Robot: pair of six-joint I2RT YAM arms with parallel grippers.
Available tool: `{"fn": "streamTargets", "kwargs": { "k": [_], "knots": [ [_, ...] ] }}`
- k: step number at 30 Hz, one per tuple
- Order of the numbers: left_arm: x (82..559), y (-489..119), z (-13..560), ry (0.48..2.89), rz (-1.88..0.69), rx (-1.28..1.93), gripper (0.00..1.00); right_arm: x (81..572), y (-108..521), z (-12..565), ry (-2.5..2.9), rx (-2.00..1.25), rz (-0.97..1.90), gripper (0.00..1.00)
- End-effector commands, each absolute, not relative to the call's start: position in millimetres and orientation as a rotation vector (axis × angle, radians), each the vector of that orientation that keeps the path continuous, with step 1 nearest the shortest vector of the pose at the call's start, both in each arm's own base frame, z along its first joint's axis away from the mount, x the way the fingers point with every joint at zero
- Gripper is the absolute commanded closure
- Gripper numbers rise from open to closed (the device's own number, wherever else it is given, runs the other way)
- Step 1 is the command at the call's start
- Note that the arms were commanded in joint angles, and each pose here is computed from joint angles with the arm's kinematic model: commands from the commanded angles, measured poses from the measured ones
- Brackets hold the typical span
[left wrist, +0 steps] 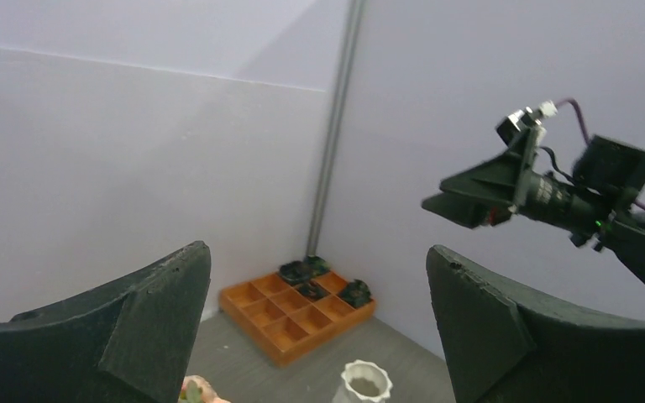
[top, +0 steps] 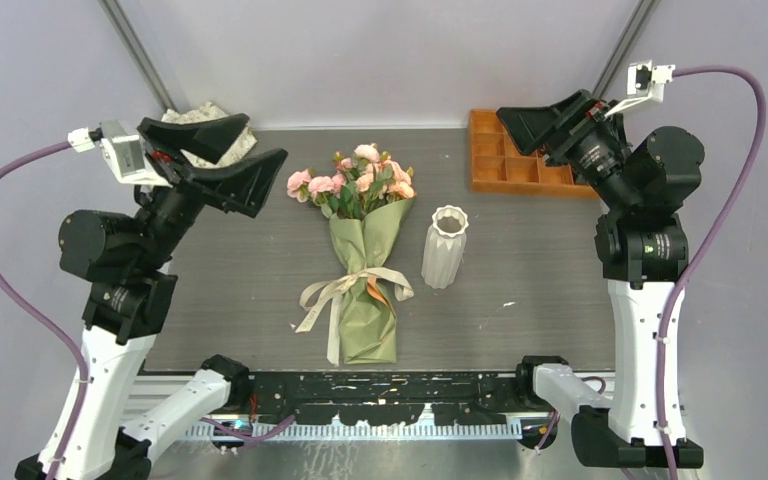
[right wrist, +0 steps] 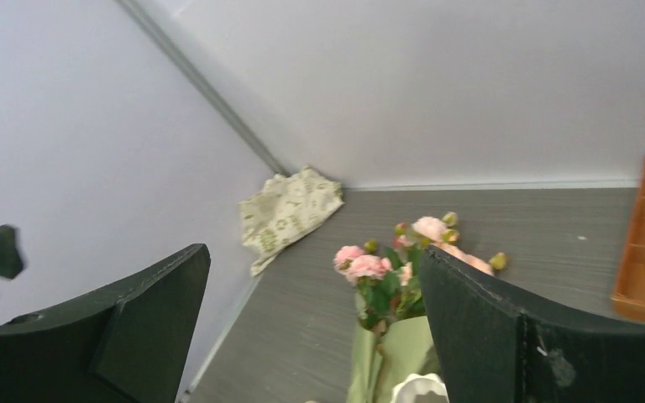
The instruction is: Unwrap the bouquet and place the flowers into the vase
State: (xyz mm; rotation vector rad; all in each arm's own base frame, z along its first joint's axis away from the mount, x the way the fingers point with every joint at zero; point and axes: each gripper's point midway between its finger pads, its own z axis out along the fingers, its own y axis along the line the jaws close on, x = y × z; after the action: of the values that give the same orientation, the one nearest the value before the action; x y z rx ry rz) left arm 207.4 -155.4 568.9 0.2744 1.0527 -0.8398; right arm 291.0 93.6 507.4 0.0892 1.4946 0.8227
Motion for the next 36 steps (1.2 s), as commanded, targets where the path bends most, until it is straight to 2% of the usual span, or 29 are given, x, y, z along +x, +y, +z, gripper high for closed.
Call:
{"fn": "streamTargets", "kwargs": {
  "k": [1, 3, 5, 7, 8, 11, 15, 18, 21, 26, 30, 36],
  "knots": [
    [156.6, -188.7, 571.6, 0.895, -1.016, 0.569, 0.0, 247.3, 137.7, 545.3, 1.423, -0.121, 1.038, 0.0],
    [144.5, -191.0, 568.9, 0.794, -1.055, 0.6, 0.0, 239.9, 151.5, 540.3, 1.446, -0.163, 1.069, 0.01],
    [146.8, -184.1, 573.0, 0.753, -1.107, 0.503, 0.0, 237.4, 162.3, 528.6, 1.499, -0.179, 1.065, 0.0],
    [164.4, -183.3, 571.3, 0.833, -1.091, 0.443, 0.05, 237.4, 176.0, 514.0, 1.559, -0.208, 1.036, 0.01],
    [182.9, -181.2, 566.6, 0.926, -1.054, 0.385, 0.1, 239.0, 183.3, 504.8, 1.6, -0.22, 1.01, 0.0],
    [239.7, -155.9, 533.5, 1.225, -0.841, 0.153, 0.18, 246.1, 214.0, 475.7, 1.719, -0.294, 0.875, 0.01],
    [276.2, -67.3, 499.2, 1.357, -0.422, -0.289, 0.22, 251.6, 265.0, 436.4, 1.84, -0.393, 0.641, 0.01],
    [270.1, -7.9, 469.5, 1.46, -0.124, -0.561, 0.28, 258.7, 297.7, 405.0, 1.905, -0.452, 0.455, 0.01],
    [261.2, 17.4, 439.8, 1.544, 0.06, -0.668, 0.32, 261.4, 317.2, 384.5, 1.923, -0.473, 0.321, 0.01],
    [253.8, 15.2, 380.5, 1.63, 0.053, -0.711, 0.32, 255.2, 352.3, 338.8, 1.976, -0.577, 0.232, 0.01],
    [235.5, 28.6, 342.7, 1.666, 0.12, -0.773, 0.32, 247.6, 376.3, 274.2, 2.071, -0.703, 0.207, 0.0],
    [204.7, 43.4, 334.4, 1.631, 0.115, -0.751, 0.31, 230.6, 406.1, 176.5, 2.23, -0.862, 0.231, 0.0]
  ]
}}
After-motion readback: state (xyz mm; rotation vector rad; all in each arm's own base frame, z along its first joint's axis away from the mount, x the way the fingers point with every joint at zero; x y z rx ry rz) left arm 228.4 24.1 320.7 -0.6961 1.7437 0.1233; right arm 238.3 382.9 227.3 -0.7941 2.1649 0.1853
